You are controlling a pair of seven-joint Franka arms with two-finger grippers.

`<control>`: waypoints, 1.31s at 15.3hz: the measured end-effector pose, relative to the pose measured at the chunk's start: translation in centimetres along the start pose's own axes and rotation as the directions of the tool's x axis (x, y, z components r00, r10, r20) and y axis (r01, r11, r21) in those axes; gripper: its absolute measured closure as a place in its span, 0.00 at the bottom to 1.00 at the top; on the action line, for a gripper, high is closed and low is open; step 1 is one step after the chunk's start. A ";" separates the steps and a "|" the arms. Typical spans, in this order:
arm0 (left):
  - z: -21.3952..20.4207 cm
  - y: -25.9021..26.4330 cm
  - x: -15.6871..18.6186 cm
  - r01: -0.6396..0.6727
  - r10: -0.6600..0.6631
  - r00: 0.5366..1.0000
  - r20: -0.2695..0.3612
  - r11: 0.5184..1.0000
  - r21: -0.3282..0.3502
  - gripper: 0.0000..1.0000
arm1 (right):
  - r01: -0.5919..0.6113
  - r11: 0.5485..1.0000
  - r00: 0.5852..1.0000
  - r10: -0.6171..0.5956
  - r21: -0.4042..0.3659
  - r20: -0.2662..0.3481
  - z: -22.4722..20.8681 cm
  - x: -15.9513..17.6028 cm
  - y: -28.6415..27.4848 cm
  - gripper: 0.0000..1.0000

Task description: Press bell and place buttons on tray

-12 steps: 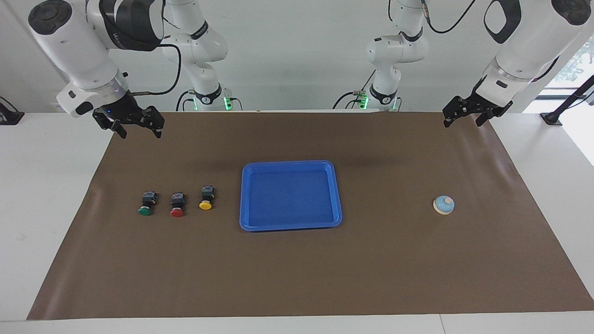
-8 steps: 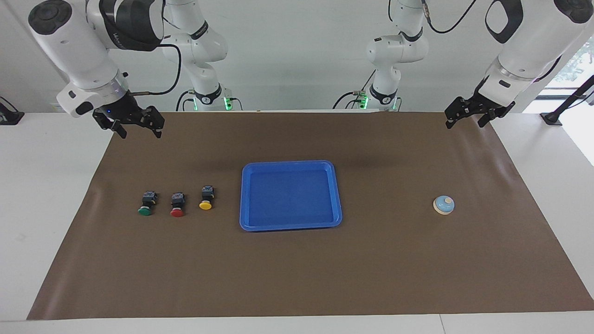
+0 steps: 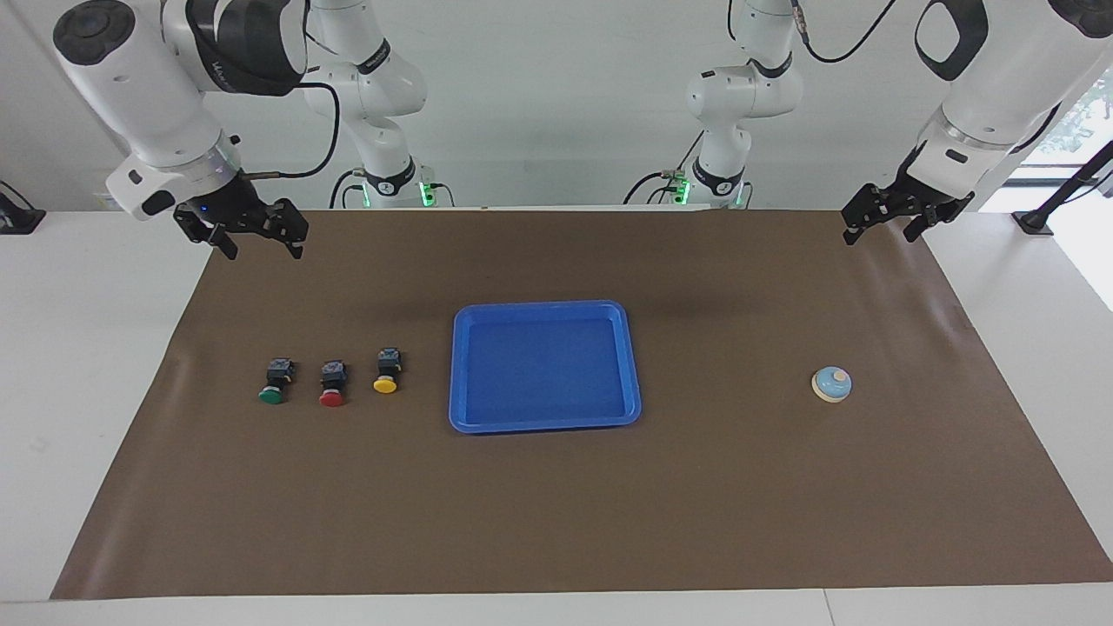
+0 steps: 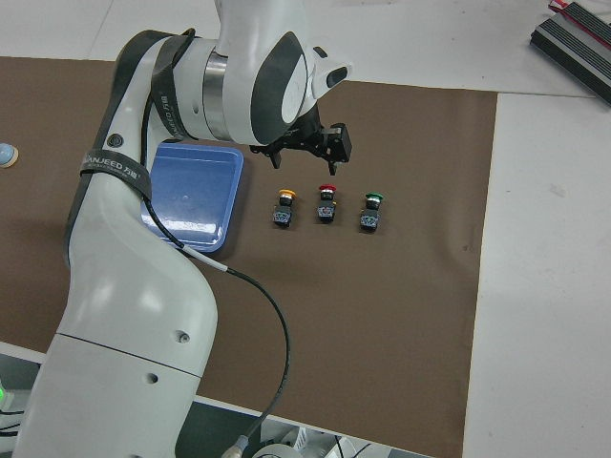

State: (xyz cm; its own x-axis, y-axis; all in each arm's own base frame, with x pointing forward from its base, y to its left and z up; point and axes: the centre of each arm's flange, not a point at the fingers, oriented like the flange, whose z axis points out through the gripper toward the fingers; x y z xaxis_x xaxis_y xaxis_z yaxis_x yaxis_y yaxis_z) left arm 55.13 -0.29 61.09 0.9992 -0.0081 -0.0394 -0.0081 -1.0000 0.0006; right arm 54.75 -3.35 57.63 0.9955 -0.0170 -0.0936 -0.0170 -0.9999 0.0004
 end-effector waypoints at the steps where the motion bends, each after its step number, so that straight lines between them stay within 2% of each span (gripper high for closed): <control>1: 0.3 -0.7 0.2 0.013 -0.012 1.000 -0.014 1.000 0.001 0.19 | 0.000 1.000 1.000 0.000 0.000 0.000 0.0 0.0 0.0 0.00; 8: 3.3 -3.3 2.2 0.048 -0.046 0.997 -0.053 0.999 0.022 0.97 | 0.000 1.000 1.000 0.000 0.000 0.000 0.0 0.0 0.0 0.00; 15: 11.7 -4.7 7.2 0.059 -0.058 0.998 -0.031 0.998 0.020 0.99 | 0.000 1.000 1.000 0.000 0.000 0.000 0.0 0.0 0.0 0.00; 20: 17.0 -5.7 8.8 0.066 -0.065 0.997 -0.044 0.998 0.016 0.99 | 0.000 1.000 1.000 0.000 0.000 0.000 0.0 0.0 0.0 0.00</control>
State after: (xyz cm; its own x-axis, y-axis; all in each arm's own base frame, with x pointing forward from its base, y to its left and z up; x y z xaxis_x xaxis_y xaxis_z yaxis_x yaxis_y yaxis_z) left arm 63.27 5.35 43.75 0.9984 0.0572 0.0043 0.0572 -0.9982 -0.0181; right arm 54.75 -3.35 57.63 0.9955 -0.0170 -0.0936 -0.0170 -0.9999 0.0004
